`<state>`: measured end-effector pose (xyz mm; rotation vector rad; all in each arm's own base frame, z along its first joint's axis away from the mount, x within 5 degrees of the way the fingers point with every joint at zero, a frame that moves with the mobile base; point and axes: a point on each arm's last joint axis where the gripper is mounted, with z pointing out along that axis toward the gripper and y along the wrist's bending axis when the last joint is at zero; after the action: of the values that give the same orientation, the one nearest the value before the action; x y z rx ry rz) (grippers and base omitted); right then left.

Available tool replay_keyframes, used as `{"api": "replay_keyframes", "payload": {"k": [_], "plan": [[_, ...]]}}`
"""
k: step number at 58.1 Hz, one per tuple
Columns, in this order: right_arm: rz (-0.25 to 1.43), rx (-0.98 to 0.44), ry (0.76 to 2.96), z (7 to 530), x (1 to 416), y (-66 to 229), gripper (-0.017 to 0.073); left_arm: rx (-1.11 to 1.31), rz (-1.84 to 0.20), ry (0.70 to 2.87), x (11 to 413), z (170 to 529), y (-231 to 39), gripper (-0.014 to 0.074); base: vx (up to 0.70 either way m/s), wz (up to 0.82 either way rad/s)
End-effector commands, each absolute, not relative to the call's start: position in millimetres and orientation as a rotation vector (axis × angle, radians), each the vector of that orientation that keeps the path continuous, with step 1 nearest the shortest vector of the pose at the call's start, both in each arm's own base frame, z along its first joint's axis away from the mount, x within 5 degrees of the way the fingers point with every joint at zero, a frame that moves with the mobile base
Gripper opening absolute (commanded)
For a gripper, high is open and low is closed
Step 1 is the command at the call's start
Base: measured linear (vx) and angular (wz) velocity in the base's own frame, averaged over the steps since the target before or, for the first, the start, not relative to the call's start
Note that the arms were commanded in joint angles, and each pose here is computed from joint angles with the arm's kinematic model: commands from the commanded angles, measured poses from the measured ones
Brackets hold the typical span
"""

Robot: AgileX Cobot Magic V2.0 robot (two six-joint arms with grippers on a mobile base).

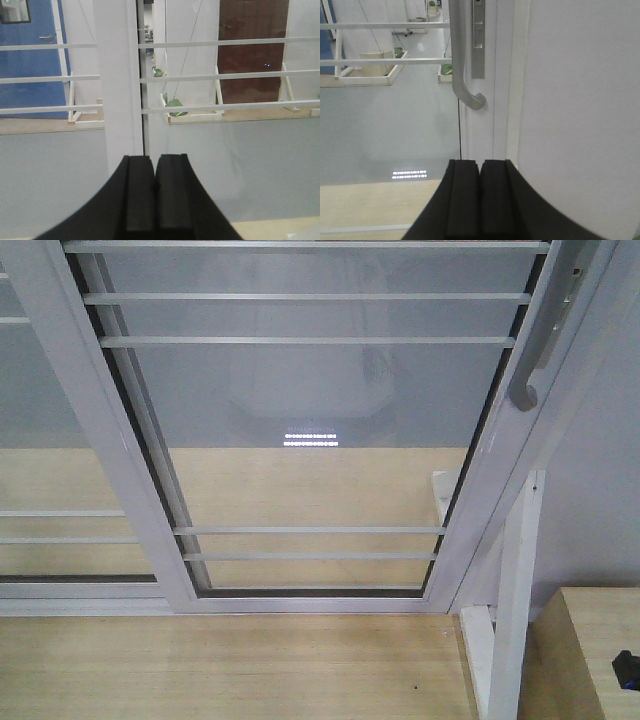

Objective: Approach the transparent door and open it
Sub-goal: 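Raise the open right gripper toward the door's silver handle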

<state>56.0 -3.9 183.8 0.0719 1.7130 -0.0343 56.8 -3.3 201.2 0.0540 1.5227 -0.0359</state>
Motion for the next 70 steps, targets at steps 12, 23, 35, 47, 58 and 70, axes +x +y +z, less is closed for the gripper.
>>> {"api": "replay_keyframes", "payload": {"k": [12,23,35,47,58,70], "plan": [[-0.087,0.008,1.470,205.6,56.1,-3.2,-0.0009,0.042,-0.046,1.352,54.7,219.3,-3.2,-0.0006,0.00,0.00],[0.002,0.062,1.190,254.9,45.4,-1.9,-0.0006,0.042,-0.042,1.156,39.5,277.3,-2.4,-0.0006,0.00,0.00],[-0.020,0.046,1.057,351.1,25.0,-1.0,-0.0006,0.042,-0.035,1.033,22.3,363.5,-1.3,-0.0006,0.00,0.00],[-0.136,-0.024,1.079,439.5,50.7,-2.4,-0.0006,0.044,-0.031,1.017,57.0,452.7,-3.5,-0.0006,0.00,0.00],[-0.172,-0.057,1.202,458.9,113.4,-6.1,-0.0006,0.047,-0.035,1.153,131.6,470.0,-7.9,-0.0006,0.00,0.00],[-0.130,-0.026,1.458,423.2,180.1,-11.1,-0.0005,0.054,-0.034,1.372,194.4,437.5,-11.7,-0.0006,0.00,0.00]]}}
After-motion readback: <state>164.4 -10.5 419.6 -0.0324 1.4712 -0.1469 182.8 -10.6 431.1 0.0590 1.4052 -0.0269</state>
